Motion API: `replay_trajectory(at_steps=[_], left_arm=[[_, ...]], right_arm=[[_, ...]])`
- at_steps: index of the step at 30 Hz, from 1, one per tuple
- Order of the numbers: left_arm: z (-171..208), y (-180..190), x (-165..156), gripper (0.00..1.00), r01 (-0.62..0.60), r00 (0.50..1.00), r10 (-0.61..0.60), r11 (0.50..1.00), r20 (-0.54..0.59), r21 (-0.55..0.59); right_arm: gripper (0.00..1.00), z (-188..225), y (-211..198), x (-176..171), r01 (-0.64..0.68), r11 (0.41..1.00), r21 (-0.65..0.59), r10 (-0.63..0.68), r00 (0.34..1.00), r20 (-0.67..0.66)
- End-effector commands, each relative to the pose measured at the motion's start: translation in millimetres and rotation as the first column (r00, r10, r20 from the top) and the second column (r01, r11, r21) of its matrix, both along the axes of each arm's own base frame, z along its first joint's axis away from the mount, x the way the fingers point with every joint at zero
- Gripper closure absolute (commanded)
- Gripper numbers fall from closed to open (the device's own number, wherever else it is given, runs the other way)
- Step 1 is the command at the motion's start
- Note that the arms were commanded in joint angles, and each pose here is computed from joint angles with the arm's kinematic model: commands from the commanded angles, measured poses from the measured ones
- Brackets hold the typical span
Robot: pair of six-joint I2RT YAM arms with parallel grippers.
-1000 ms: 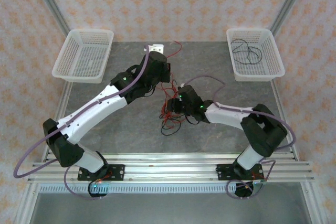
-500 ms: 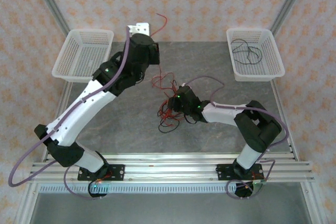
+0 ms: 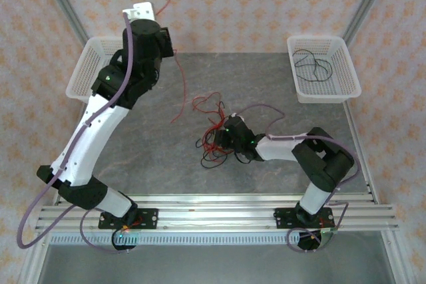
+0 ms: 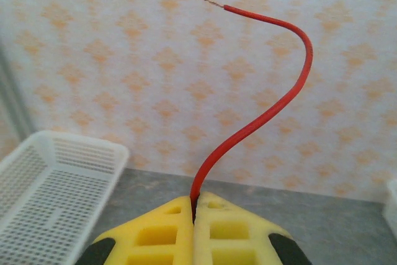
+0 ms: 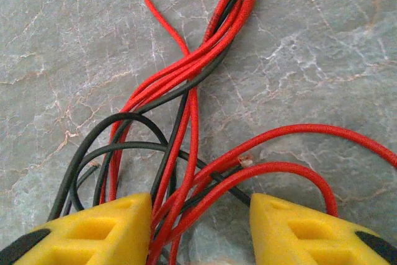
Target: Untangle the cables
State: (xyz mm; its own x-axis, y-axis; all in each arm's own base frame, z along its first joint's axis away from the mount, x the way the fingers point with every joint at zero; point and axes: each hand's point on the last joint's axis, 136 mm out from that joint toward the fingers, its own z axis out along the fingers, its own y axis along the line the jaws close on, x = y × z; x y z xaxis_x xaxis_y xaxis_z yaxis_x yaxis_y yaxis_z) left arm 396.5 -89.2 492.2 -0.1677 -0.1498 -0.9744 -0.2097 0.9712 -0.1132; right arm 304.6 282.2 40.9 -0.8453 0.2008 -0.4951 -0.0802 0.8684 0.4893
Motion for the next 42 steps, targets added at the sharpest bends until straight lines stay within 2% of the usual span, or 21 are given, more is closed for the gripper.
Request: replay_trajectory(at_steps=[1,13,21,26,32,38,42], left_arm=[[3,36,11,1.00,-0.095,0.995,0.095,0.994,0.005,0.055],[2,139,62,1.00,-0.312,0.950,0.307,0.944,0.058,0.108],[-25,224,98,1.00,-0.468,0.884,0.464,0.873,0.062,0.139],[-54,256,121,1.00,-0.489,0.871,0.490,0.862,0.029,0.132],[-115,265,143,1.00,-0.476,0.874,0.484,0.872,-0.054,0.114],[-226,264,160,1.00,-0.429,0.875,0.430,0.902,-0.222,0.055],[-285,258,162,1.00,-0.398,0.859,0.390,0.916,-0.333,0.046]], right_arm=[[0.54,18,-9,-3,0.000,1.000,-0.021,0.001,0.999,0.037],[0.52,90,-7,-21,-0.087,0.995,0.052,0.079,0.987,0.142],[0.52,99,-24,-35,-0.082,0.996,0.038,0.076,0.986,0.146],[0.52,95,-43,-46,-0.041,0.999,0.031,0.037,0.990,0.136],[0.52,111,-53,-47,-0.014,1.000,0.022,0.010,0.986,0.164],[0.50,131,-50,-38,-0.016,1.000,-0.010,0.018,0.981,0.192],[0.49,133,-50,-38,-0.016,1.000,-0.002,0.016,0.980,0.197]])
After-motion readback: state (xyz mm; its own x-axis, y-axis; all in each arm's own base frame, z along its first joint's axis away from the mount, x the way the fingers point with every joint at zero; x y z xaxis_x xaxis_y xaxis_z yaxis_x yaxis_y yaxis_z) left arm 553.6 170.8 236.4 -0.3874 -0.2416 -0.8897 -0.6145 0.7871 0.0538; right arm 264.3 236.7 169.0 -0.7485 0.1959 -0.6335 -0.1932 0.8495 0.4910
